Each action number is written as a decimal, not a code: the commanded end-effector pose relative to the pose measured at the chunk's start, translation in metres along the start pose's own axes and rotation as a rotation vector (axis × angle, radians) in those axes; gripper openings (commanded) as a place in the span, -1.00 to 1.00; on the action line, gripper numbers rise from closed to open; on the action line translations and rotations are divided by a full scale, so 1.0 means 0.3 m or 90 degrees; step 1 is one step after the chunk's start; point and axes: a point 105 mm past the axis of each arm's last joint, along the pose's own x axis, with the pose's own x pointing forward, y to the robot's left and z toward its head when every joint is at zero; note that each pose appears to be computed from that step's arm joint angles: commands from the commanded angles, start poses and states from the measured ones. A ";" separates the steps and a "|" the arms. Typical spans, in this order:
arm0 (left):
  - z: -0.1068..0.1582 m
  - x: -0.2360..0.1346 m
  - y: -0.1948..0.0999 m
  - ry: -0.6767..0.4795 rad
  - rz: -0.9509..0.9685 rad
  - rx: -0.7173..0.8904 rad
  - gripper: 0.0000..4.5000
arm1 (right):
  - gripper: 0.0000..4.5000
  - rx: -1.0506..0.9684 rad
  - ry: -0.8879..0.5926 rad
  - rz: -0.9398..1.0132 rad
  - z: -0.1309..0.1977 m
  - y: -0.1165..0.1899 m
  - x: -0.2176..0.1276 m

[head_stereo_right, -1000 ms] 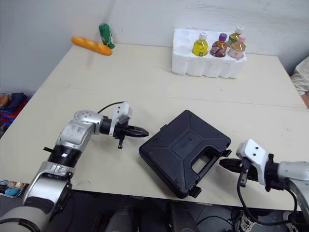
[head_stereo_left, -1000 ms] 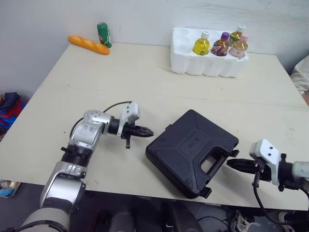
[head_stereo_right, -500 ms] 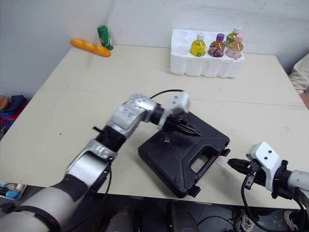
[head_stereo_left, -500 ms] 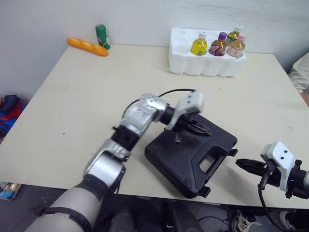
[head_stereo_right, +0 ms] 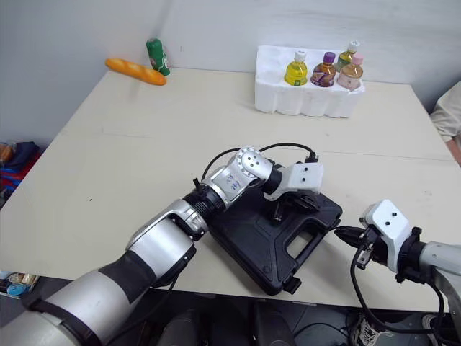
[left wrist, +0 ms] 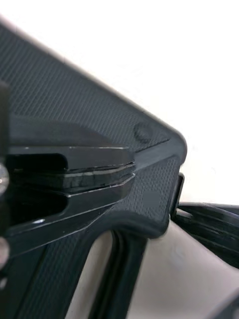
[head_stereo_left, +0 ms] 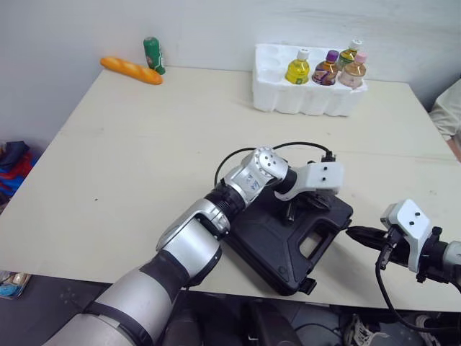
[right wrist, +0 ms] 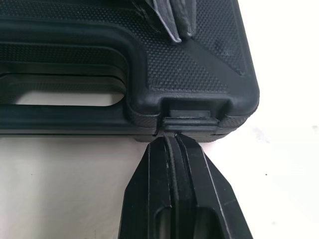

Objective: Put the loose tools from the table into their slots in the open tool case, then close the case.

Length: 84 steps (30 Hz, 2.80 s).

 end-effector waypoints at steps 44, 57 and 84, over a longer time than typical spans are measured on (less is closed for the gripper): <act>-0.109 -0.205 -0.426 0.041 -0.309 0.026 -0.99 | -1.00 0.053 0.032 0.272 -0.010 0.465 0.001; -0.174 -0.176 -0.409 0.084 -0.286 0.023 -0.99 | -1.00 0.040 -0.020 0.256 0.048 0.439 0.038; 0.060 -0.262 -0.259 -0.099 -0.227 -0.085 -0.99 | -1.00 0.029 0.081 0.228 -0.025 0.358 -0.030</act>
